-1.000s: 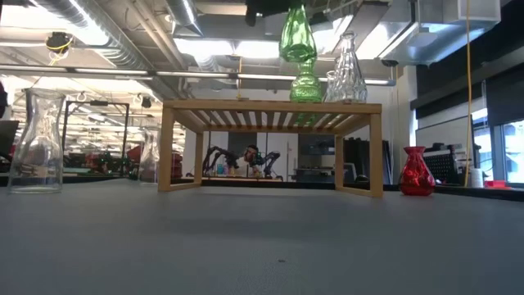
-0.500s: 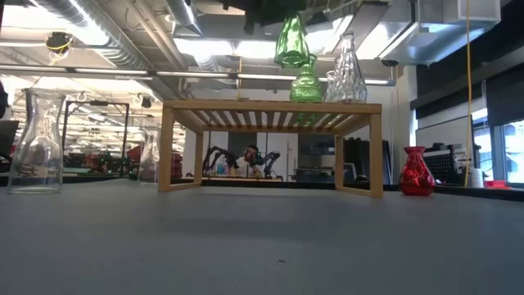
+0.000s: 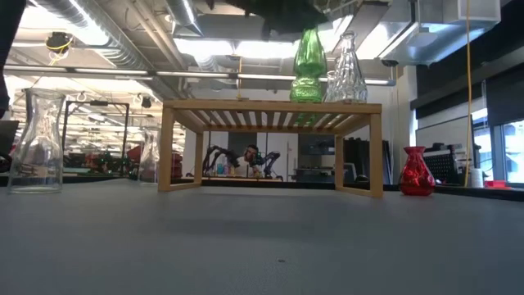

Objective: Sort vases onto shelf
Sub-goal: Put the green vase on the shelf aligned with the other green vase

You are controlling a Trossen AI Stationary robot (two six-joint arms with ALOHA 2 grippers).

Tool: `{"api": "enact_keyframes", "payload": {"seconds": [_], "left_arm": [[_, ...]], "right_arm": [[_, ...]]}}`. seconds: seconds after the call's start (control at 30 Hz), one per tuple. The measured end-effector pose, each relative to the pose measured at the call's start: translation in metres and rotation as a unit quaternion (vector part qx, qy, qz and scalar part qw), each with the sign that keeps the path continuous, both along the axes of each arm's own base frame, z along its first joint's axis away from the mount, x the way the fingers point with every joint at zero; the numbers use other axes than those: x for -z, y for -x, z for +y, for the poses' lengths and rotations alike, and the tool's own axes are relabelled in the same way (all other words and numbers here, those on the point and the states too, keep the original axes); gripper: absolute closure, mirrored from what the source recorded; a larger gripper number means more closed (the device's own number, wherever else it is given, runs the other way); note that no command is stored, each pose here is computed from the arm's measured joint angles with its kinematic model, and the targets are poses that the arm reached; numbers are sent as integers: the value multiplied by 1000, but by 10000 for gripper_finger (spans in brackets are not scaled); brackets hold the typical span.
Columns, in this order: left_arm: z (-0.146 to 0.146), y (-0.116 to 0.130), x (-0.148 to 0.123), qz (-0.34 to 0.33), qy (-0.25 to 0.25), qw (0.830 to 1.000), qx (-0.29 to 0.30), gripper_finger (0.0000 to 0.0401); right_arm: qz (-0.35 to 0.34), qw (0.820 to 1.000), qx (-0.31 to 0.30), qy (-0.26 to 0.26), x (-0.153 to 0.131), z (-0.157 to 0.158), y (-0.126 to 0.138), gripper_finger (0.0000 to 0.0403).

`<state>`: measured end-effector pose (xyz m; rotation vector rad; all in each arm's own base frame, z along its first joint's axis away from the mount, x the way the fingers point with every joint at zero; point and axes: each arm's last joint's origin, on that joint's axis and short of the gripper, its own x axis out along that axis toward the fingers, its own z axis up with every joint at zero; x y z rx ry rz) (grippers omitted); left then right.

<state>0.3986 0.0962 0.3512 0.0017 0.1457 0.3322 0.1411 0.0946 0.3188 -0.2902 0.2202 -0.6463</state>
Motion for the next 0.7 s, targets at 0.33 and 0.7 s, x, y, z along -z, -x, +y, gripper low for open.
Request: {"api": "enact_keyframes", "payload": {"seconds": [0.33,0.7], "left_arm": [[14,-18,33,29,7,999,-18,274],[19,-20,43,53,12,998,-23,274]], "right_arm": [[13,1000,-9,1,2,0,1,86],[12,1000,-9,0,2,0,1,86]]}}
